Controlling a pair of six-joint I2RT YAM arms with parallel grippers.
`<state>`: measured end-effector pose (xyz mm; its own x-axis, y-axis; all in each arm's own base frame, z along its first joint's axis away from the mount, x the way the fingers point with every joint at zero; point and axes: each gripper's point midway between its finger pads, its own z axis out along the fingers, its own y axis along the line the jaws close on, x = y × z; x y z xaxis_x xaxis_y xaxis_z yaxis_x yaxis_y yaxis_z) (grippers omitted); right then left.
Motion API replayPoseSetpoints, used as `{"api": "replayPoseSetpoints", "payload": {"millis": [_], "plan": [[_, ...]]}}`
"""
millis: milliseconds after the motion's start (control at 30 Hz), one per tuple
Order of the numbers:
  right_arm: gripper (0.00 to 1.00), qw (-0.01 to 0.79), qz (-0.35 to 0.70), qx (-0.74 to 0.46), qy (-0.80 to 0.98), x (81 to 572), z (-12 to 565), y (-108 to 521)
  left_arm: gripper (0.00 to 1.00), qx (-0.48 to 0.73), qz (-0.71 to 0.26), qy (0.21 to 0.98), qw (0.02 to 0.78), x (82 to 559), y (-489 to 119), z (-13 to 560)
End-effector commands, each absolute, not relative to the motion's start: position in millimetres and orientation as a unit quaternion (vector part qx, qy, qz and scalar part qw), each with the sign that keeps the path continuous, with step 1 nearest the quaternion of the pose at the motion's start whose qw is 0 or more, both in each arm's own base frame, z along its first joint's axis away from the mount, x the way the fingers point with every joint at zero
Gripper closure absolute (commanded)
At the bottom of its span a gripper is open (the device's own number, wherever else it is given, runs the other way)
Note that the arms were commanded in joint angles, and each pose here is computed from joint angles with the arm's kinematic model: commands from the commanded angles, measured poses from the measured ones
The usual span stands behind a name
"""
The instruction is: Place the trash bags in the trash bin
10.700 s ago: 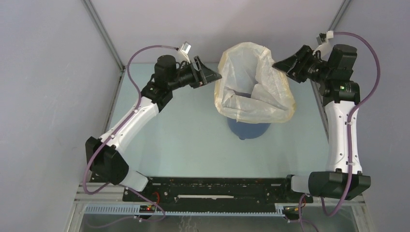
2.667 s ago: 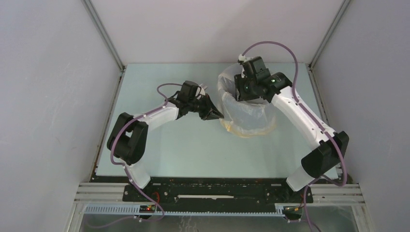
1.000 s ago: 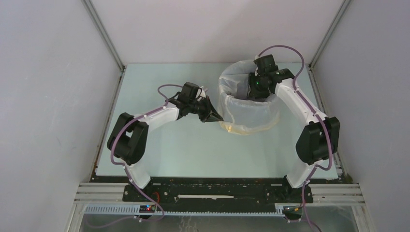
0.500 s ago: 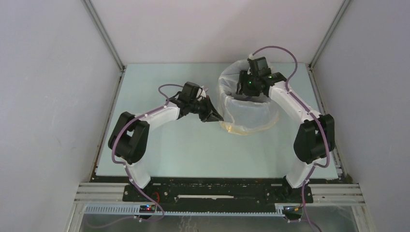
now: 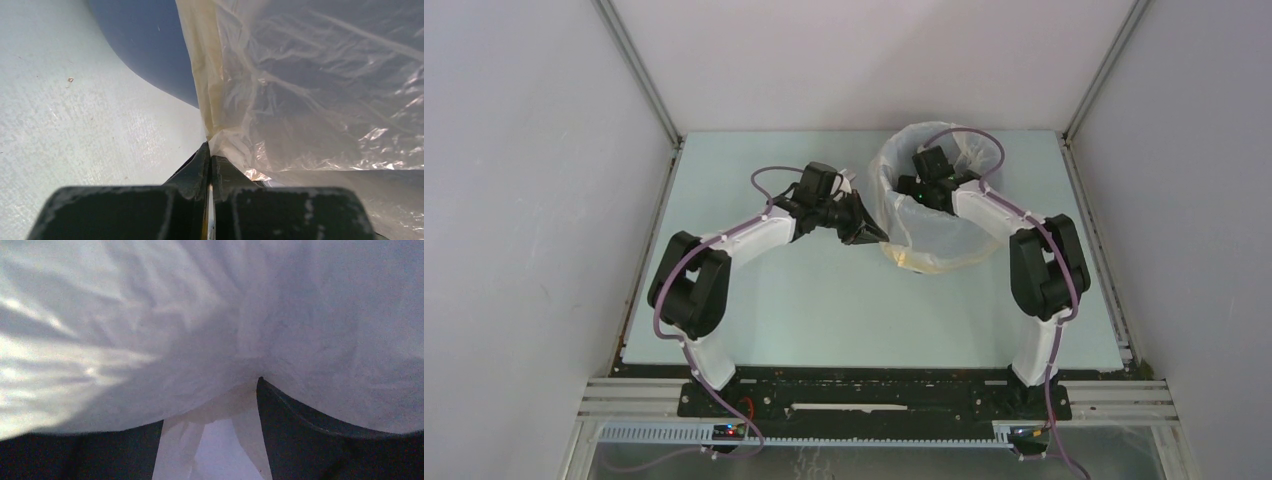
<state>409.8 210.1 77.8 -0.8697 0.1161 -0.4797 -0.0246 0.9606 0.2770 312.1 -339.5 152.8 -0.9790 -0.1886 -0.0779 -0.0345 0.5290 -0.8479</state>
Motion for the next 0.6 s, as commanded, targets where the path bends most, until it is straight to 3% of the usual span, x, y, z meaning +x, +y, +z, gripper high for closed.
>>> {"api": "replayPoseSetpoints", "payload": {"millis": [0, 300, 467, 567], "plan": [[0.23, 0.301, 0.146, 0.026, 0.942, 424.4, 127.8, 212.8, 0.94, -0.043, -0.492, 0.863, 0.109, 319.6, -341.0, 169.2], [0.2, 0.342, 0.191, 0.021, 0.92, 406.7, 218.7, 193.7, 0.94, -0.041, -0.489, 0.865, 0.105, 316.6, -337.0, 164.5], [0.21, 0.361, 0.19, -0.009, 0.913, 402.3, 229.9, 190.4, 0.94, -0.04, -0.489, 0.866, 0.1, 314.8, -336.7, 162.0], [0.26, 0.367, 0.148, 0.002, 0.918, 405.2, 223.4, 168.8, 0.94, -0.041, -0.489, 0.865, 0.1, 314.5, -336.3, 162.5]]}}
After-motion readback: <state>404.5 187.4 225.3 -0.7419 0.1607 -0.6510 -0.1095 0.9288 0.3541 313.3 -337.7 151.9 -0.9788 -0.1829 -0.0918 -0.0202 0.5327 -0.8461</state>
